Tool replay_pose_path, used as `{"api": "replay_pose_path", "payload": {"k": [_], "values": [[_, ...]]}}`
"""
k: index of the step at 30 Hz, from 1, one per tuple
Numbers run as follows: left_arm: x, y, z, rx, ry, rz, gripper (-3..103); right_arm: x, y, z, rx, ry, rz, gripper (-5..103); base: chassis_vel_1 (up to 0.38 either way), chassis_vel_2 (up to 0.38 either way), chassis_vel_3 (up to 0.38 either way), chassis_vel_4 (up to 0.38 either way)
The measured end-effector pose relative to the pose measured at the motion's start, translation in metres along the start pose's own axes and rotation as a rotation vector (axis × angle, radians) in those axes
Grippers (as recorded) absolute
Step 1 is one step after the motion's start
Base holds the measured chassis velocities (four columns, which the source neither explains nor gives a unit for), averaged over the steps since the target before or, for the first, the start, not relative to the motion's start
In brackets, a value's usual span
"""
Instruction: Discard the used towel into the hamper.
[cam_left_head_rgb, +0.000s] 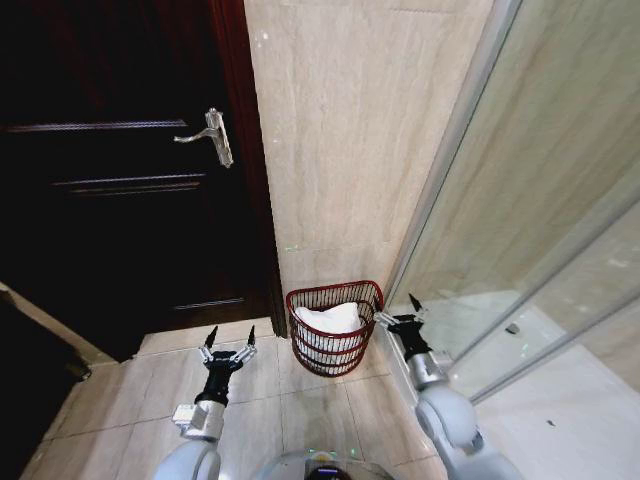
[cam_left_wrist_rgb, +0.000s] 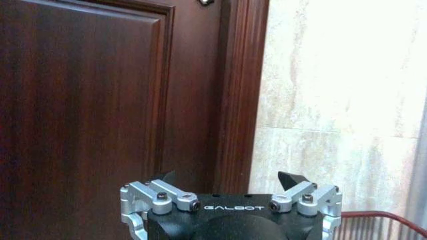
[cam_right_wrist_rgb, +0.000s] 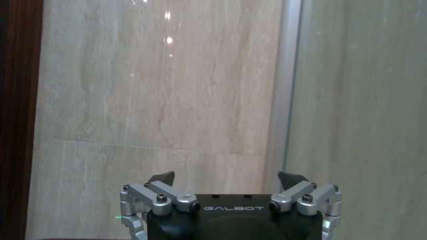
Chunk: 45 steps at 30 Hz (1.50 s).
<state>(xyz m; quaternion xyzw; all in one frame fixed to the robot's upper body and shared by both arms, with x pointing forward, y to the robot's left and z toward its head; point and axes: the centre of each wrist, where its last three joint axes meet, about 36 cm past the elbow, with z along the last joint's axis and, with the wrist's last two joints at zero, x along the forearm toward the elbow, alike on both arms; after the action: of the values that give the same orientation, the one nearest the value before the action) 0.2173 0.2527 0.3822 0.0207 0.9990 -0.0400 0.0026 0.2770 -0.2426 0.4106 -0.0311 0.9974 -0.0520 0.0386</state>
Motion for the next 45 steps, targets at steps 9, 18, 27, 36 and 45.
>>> {"api": "replay_pose_path", "payload": {"k": [9, 18, 27, 36, 45], "values": [[0.002, -0.005, -0.007, -0.036, -0.017, -0.024, 100, 0.062, -0.001, -0.010, -0.068, 0.055, 0.010, 100, 0.000, 0.000, 0.000, 0.000], [0.006, -0.005, -0.011, -0.047, -0.028, -0.017, 100, 0.084, 0.002, -0.019, -0.099, 0.056, 0.028, 100, 0.000, 0.000, 0.000, 0.000], [0.008, -0.011, -0.004, -0.031, -0.026, 0.001, 100, 0.089, 0.013, -0.025, -0.107, 0.060, 0.047, 100, 0.035, -0.037, -0.042, 0.031], [0.006, -0.011, -0.003, -0.035, -0.025, 0.025, 100, 0.095, 0.018, -0.019, -0.118, 0.067, 0.062, 100, 0.132, -0.126, -0.130, 0.139], [0.004, -0.010, -0.004, -0.042, -0.032, 0.044, 100, 0.098, 0.030, -0.019, -0.121, 0.078, 0.088, 100, 0.100, -0.094, -0.103, 0.100]]}}
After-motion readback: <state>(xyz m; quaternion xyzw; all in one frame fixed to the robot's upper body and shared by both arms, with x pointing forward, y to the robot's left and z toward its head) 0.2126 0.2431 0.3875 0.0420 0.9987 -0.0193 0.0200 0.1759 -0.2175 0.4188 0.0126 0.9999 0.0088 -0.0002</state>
